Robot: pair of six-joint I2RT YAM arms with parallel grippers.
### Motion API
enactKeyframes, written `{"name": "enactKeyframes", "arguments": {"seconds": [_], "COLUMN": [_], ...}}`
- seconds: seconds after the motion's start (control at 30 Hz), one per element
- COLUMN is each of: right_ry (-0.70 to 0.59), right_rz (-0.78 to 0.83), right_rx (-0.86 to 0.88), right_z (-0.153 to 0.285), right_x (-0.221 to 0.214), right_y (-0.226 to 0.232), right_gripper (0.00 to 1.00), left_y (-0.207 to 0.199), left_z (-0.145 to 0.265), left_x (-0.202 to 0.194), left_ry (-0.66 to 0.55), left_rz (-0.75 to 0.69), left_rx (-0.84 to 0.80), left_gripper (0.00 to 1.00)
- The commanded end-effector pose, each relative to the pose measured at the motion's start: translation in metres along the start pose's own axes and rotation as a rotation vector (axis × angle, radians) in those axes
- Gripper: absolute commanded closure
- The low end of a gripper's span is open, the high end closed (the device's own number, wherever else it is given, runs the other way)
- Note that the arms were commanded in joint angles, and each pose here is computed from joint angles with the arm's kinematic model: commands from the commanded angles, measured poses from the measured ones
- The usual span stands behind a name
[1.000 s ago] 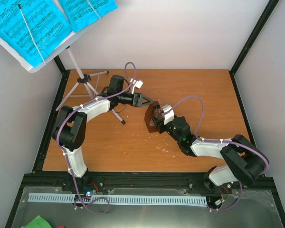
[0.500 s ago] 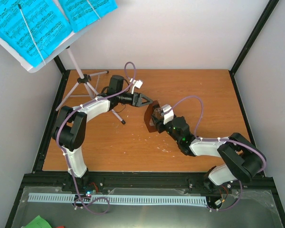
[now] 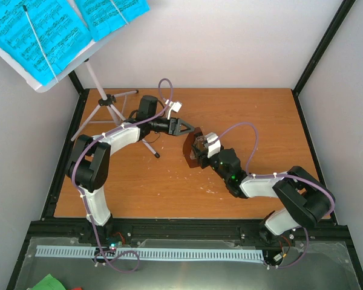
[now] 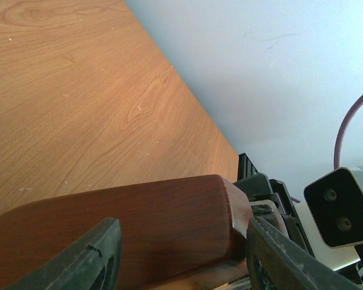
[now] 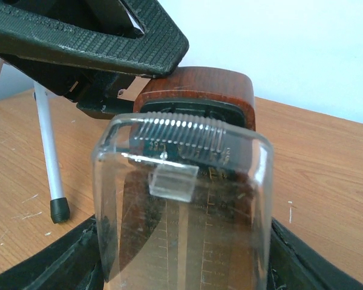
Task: Pack up the instrument practice props
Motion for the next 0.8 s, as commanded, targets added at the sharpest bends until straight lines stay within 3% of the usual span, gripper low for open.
{"name": "enactKeyframes", "arguments": {"seconds": [0.0, 0.77], "right_ry": [0.067, 0.119], "right_rz": [0.020, 0.044], "right_rx": [0.000, -0.025], "right_z": [-0.005, -0.017], "right_x": [-0.015, -0.009], "right_y": [0.000, 0.001], "right_gripper": [0.57, 0.50], "left_y": [0.004, 0.005], "left_z": [-0.005, -0.006], "left_x": [-0.002, -0.003], "left_ry": [0.010, 0.011], "left_rz": [0.007, 0.009], "left_rx": [0.000, -0.003], "left_gripper": [0.43, 0.46]}}
Point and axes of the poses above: each gripper's point midway between its finger pads, its own z axis back along the fingers, its own y axis along the line the jaws close on, x = y × z, the point moved 8 cm from there along z, back along the fingers, and after that the axes turned 12 degrees about -z, right-handed, at the moved point
